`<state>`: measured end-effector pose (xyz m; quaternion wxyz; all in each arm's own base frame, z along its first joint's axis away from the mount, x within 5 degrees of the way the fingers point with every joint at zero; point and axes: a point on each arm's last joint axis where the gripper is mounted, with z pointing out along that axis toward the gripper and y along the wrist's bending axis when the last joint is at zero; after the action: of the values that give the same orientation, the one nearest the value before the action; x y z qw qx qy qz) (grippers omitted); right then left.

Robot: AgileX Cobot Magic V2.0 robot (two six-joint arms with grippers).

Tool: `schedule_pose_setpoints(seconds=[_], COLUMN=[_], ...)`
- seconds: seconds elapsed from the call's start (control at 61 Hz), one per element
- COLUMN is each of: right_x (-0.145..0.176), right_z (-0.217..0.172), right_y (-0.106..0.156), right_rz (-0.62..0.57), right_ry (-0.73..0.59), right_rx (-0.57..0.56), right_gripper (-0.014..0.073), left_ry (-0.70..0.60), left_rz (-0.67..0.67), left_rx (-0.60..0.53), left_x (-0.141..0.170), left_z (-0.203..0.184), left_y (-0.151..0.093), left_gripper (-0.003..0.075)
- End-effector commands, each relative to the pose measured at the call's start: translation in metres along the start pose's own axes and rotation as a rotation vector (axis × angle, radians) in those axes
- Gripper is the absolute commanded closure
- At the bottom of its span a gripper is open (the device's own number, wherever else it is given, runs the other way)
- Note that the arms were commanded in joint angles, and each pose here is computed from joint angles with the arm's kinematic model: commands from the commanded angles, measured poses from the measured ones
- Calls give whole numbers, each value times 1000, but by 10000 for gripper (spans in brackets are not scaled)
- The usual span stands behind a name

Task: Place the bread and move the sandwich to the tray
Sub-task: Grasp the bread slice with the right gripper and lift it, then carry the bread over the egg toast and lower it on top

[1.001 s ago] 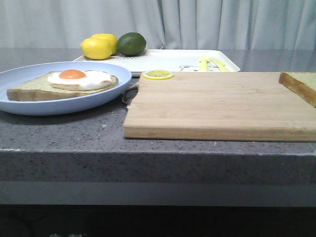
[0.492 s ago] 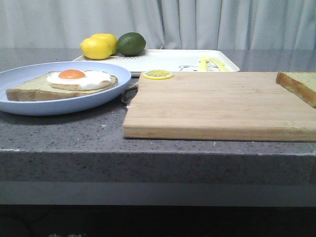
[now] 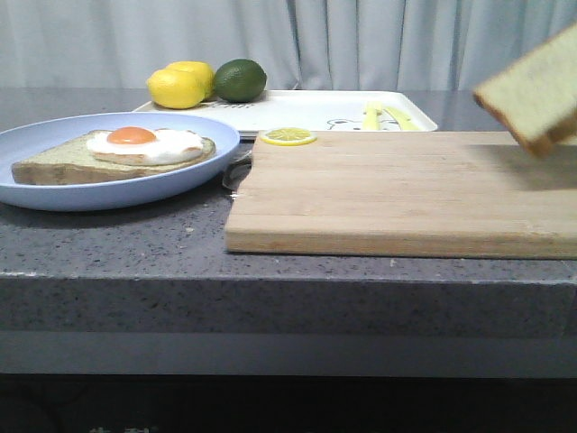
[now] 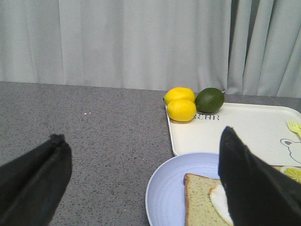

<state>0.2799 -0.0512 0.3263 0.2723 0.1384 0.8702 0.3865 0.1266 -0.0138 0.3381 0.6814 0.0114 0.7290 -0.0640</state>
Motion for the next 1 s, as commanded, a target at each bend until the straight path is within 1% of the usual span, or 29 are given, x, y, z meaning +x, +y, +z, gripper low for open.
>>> schedule_pose_setpoints(seconds=[0.0,0.082,0.18,0.345,0.459,0.509,0.558,0.705,0.755,0.87,0.984], right_x=[1,7,16,36,58,67,81,108,113,117,113], right_z=[-13,-3,16,53,82,95,110,153,168,195,217], right_y=[46,66,91,132,163,172,182,190,191,195,192], right_rz=[-22,-23,-35,-37,8,36,59,146,153,150,158], right_ry=[-45,-6,18,6,-10,-21,-5,23,39,77,78], right_rx=[-248,-361,-431,-480,-506,-498,-492,-431,-409,-396,-371], right_gripper=[654,654,654,654,654,654,654,654,654,654,654], left_ry=[-100,-100,-100,-100,-100,-100,-100,-100,-100,-100,-100], left_rz=[-5,-5,-5,-5,-5,-5,-5,-5,-5,-5,-5], left_rx=[13,13,13,13,13,13,13,13,13,13,13], left_x=[-16,-16,-16,-16,-16,-16,-16,-16,-16,-16,-16], left_z=[0,0,0,0,0,0,0,0,0,0,0], left_y=[-2,-2,-2,-2,-2,-2,-2,-2,-2,-2,-2], left_gripper=[102,102,102,102,102,102,102,102,102,102,102])
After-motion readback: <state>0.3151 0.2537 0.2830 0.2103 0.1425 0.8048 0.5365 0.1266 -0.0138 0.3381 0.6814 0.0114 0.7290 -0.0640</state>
